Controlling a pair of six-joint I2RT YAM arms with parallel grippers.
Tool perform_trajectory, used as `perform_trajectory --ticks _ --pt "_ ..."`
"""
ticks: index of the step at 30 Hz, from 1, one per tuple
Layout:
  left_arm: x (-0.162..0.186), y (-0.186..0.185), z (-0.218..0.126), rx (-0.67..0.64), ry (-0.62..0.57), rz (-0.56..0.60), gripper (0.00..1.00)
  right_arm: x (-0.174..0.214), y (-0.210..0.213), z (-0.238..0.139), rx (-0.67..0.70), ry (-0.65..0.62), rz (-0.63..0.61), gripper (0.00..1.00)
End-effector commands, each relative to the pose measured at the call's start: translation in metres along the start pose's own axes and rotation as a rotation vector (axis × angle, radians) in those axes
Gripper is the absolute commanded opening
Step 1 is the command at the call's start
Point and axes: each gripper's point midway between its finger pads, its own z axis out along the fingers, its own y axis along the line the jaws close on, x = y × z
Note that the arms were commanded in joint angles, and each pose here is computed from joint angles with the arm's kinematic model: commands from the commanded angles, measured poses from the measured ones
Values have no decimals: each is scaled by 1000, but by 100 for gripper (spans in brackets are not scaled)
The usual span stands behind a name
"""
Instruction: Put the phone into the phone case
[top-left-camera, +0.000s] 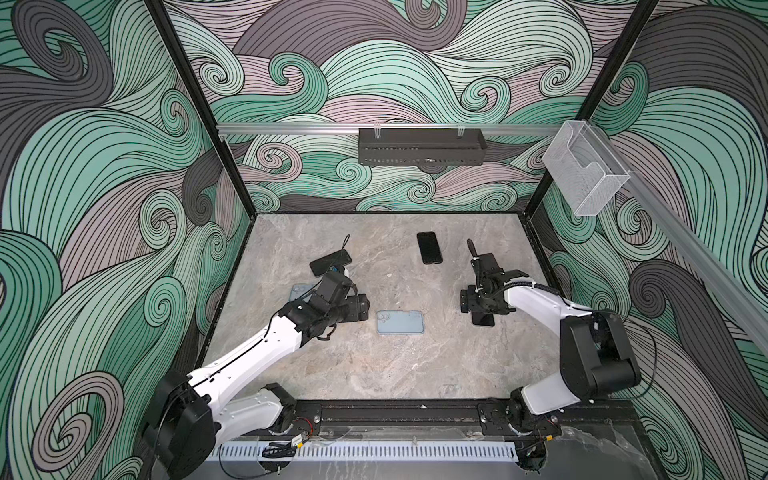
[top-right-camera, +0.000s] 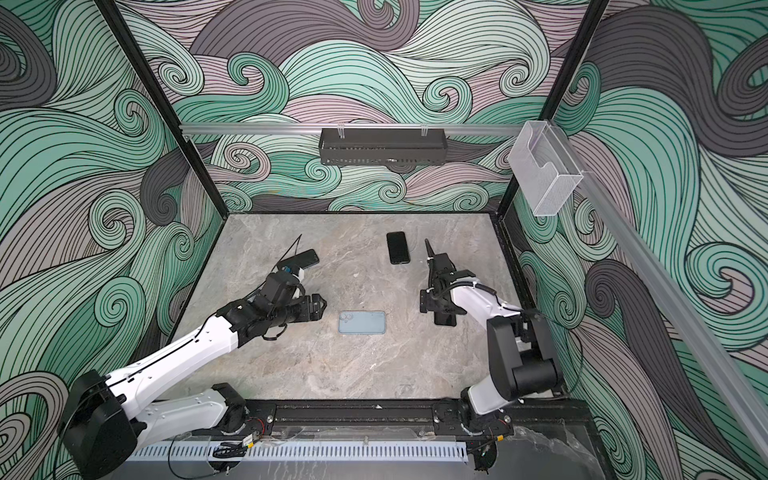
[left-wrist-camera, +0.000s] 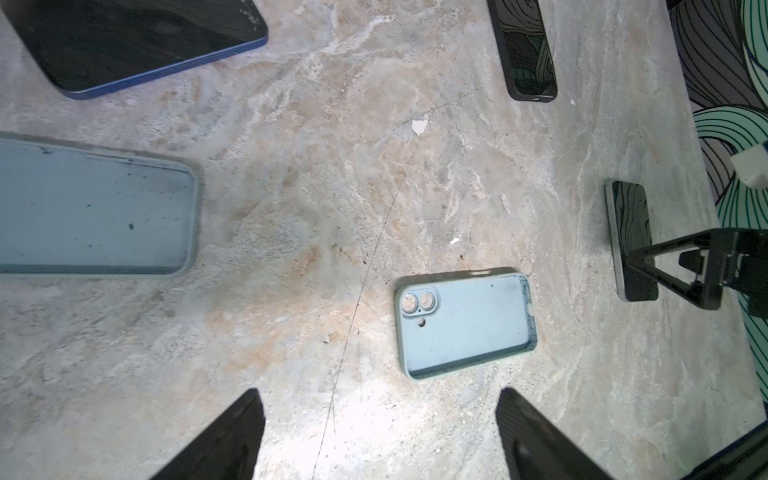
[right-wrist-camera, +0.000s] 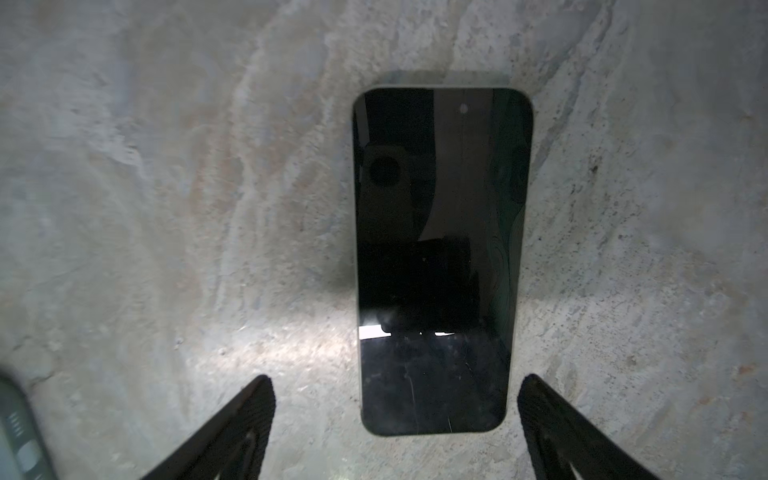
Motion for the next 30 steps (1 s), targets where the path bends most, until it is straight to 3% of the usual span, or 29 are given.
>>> perform_trajectory --ticks 1,15,30 --pt "2 19 -10 -60 -35 15 90 -9 -9 1 48 1 8 93" --pt "4 34 -26 -80 -94 24 92 3 -11 32 -24 136 70 85" --pt "-2 20 -15 -22 -70 35 92 9 -3 41 -84 174 53 55"
